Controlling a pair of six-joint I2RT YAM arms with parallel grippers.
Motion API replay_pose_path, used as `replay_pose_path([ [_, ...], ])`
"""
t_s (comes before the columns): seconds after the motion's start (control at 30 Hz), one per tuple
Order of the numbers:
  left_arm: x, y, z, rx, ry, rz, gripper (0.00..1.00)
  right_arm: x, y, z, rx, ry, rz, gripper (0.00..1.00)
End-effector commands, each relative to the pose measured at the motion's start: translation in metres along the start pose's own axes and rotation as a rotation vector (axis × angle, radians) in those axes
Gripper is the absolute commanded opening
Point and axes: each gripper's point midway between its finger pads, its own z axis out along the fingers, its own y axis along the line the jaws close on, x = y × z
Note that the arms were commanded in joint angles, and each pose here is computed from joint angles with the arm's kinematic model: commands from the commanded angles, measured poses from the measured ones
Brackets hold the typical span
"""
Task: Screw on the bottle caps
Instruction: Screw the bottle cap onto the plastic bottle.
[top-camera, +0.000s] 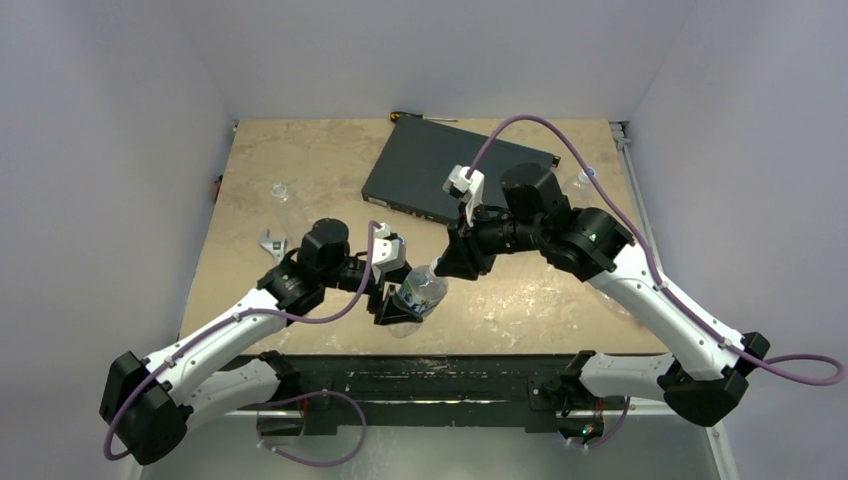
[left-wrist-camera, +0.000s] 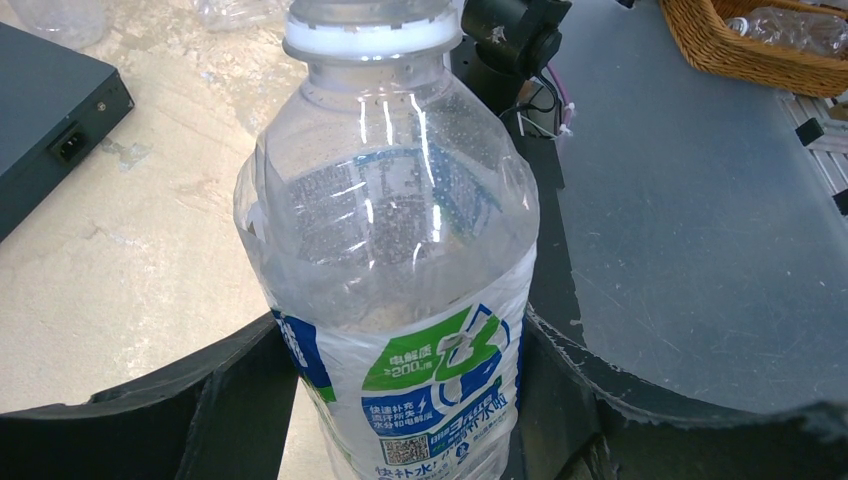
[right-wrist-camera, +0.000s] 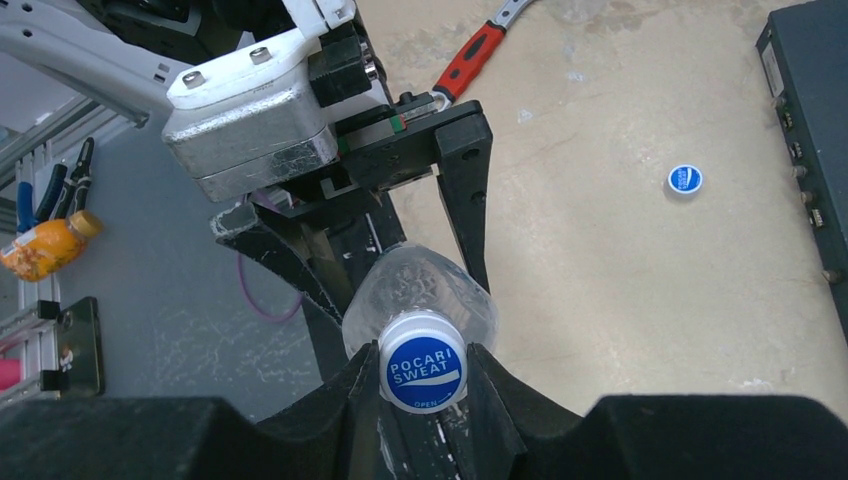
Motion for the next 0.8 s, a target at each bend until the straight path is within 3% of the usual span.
replay_pose_path([
  [0.0, -0.023, -0.005, -0.001, 0.037, -0.042, 0.058, 0.00, 0.000, 0.005, -0.003, -0.022, -0.003, -0.032, 0.19],
  [0.1, -0.024, -0.014, -0.001, 0.095, -0.039, 0.061, 0.00, 0.003, 0.014, -0.008, -0.065, 0.019, -0.066, 0.14],
  [0.43, -0.012, -0.036, -0.002, 0.256, 0.015, -0.010, 0.00, 0.014, 0.039, -0.013, -0.098, 0.079, -0.137, 0.10],
  [0.77, -0.024, -0.017, -0.004, 0.131, 0.031, 0.042, 0.00, 0.030, 0.047, -0.003, -0.075, 0.167, -0.144, 0.07],
])
